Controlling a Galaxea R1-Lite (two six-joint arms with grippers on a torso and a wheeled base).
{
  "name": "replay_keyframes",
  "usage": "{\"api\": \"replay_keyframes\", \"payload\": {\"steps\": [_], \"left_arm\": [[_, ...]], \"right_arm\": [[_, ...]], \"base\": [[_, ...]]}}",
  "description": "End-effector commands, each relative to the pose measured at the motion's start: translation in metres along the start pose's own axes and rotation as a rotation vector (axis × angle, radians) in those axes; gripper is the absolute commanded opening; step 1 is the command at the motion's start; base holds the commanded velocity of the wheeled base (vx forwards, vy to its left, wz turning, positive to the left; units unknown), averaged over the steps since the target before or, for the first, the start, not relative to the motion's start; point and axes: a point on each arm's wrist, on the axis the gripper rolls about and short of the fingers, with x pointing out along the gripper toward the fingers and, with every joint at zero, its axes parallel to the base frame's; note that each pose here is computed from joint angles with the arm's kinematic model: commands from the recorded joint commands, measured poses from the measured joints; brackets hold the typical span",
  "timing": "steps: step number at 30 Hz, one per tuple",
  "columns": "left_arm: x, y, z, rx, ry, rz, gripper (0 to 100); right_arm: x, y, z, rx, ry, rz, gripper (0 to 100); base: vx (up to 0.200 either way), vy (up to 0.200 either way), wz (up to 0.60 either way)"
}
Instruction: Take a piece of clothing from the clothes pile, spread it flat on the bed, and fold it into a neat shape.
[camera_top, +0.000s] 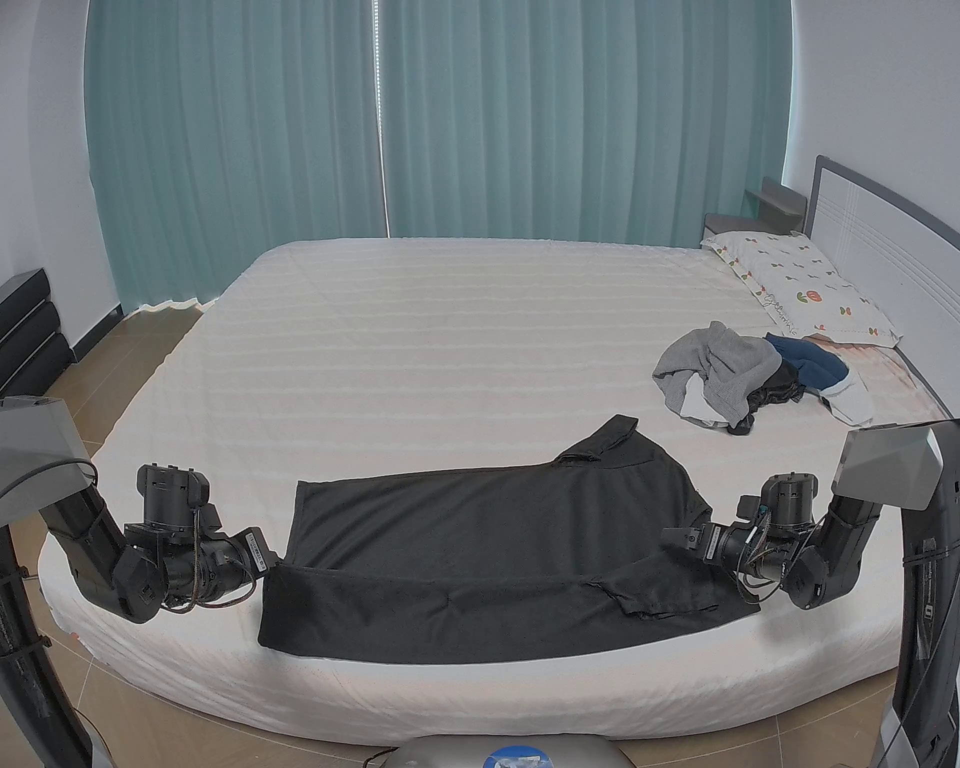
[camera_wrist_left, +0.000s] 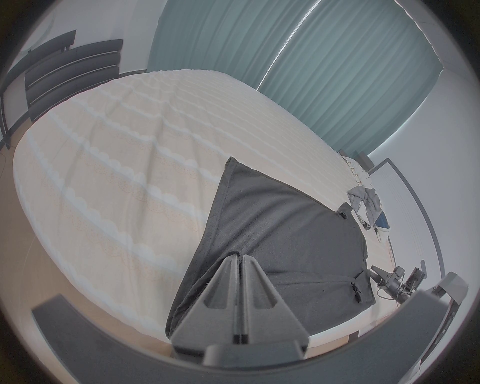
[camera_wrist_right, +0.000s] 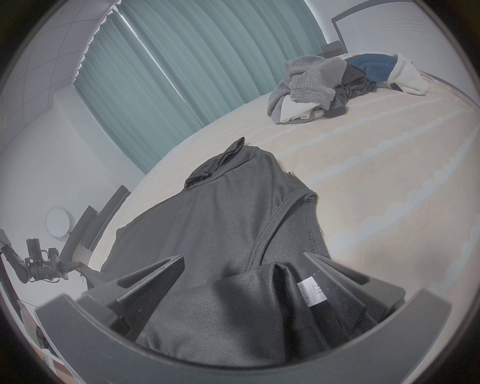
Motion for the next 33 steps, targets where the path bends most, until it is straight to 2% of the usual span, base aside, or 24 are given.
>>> {"api": "replay_keyframes", "payload": {"steps": [1,10,15,24,28,33], "left_arm": [[0.001,0.000,0.000,-0.001,0.002,0.001,0],[0.000,0.000,0.000,-0.001,0.001,0.000,0],[-0.001,0.000,0.000,-0.001,-0.003,0.000,0],[-0.006,-0.001,0.002,0.000,-0.011,-0.001,0],[-0.019,-0.003,0.007,0.014,-0.017,0.004,0],[-0.029,-0.004,0.010,0.014,-0.015,0.011,0]], "right_arm": [[0.003,-0.003,-0.004,0.000,0.012,-0.003,0],[0.000,-0.005,-0.006,0.004,0.014,-0.012,0],[-0.013,-0.008,0.003,0.020,-0.033,-0.012,0],[-0.062,0.001,0.011,0.036,-0.076,0.065,0],[-0.088,0.003,0.013,0.043,-0.144,0.077,0],[-0.118,0.007,0.011,0.045,-0.175,0.131,0]], "base": [[0.000,0.000,0.00],[0.000,0.000,0.00],[0.000,0.000,0.00],[0.000,0.000,0.00],[0.000,0.000,0.00],[0.000,0.000,0.00]]}}
